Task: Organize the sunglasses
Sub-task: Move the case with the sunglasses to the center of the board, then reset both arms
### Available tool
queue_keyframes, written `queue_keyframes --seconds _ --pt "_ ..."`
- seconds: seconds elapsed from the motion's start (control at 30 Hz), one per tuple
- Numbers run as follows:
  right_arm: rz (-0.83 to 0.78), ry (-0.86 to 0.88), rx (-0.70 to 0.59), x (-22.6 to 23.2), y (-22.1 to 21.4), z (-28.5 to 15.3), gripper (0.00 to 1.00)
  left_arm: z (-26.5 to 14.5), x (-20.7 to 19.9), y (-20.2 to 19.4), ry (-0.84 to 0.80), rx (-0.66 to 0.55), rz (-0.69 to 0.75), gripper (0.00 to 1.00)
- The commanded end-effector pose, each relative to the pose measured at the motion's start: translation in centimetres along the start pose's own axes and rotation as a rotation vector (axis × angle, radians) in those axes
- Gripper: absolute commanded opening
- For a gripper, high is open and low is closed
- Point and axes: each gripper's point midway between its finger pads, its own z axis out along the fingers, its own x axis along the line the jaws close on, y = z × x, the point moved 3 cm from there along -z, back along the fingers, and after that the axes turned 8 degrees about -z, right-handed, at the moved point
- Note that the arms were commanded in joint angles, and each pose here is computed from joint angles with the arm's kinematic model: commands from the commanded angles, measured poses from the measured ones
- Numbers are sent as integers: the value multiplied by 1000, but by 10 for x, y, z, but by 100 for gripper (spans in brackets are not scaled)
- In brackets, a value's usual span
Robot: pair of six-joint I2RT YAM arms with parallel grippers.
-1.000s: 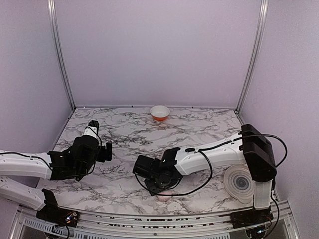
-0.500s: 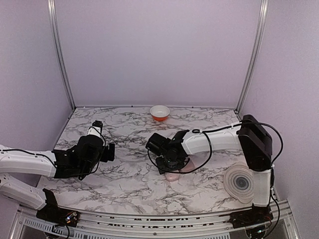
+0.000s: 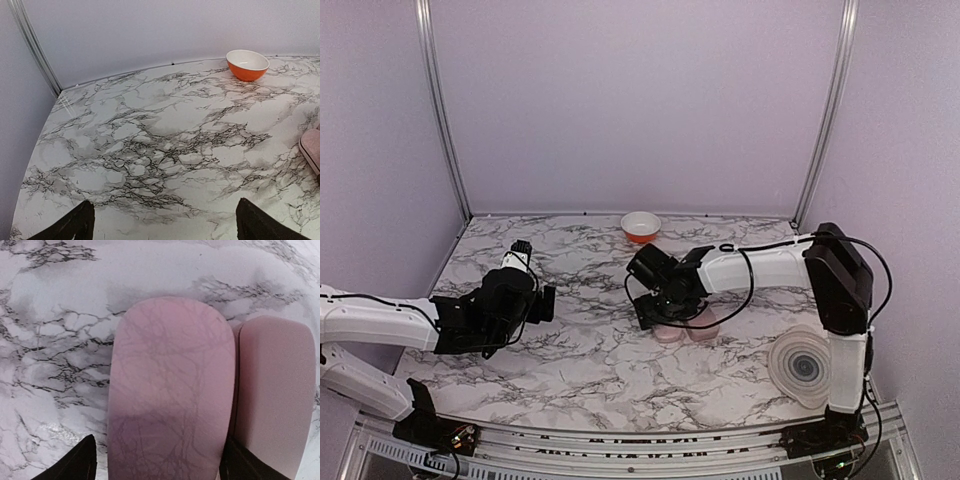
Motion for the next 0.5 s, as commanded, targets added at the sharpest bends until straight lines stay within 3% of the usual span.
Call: queue_keyframes --seconds 0.0,0.2,0.47 --pt "-13 144 -163 10 34 -52 86 -2 3 7 19 3 10 99" --pt "-41 105 -289 -15 53 -106 92 -14 17 21 42 -40 -19 99" --pt "34 -91 -540 -113 64 -175 93 -44 62 64 198 -196 -9 99"
